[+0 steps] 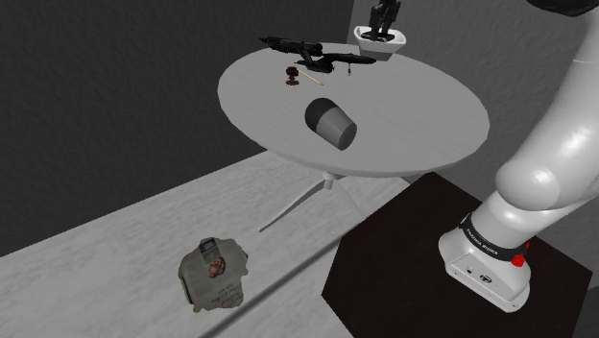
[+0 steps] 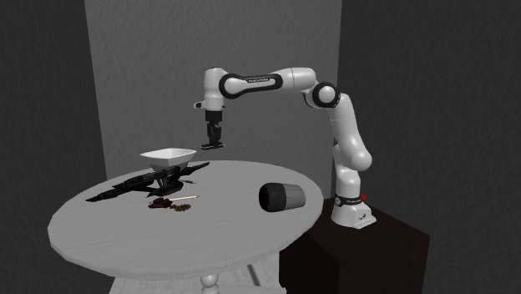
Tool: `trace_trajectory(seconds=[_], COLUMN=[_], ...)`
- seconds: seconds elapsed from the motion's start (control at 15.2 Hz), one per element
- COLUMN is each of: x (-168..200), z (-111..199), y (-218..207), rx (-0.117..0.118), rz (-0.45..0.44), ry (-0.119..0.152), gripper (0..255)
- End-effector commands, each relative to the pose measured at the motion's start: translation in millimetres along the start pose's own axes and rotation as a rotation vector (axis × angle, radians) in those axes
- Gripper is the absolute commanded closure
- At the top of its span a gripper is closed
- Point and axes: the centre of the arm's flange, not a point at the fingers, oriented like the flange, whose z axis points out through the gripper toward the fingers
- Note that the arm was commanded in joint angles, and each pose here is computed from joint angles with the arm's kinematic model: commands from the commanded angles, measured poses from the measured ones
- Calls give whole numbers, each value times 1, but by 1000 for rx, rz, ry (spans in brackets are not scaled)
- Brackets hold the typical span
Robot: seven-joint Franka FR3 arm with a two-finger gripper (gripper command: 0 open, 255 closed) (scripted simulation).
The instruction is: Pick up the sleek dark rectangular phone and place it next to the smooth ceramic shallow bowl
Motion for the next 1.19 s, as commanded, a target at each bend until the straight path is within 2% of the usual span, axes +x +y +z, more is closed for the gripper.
trace_trajectory(seconds=[0.0, 0.99, 1.06, 1.12], x=[-7, -64, -71, -71], z=[1, 10, 11, 17], y=[26, 215, 239, 239], rx=[0, 0, 0, 0], rz=[-2, -2, -2, -2], ry=[1, 1, 1, 1], gripper=[255, 255, 255, 255])
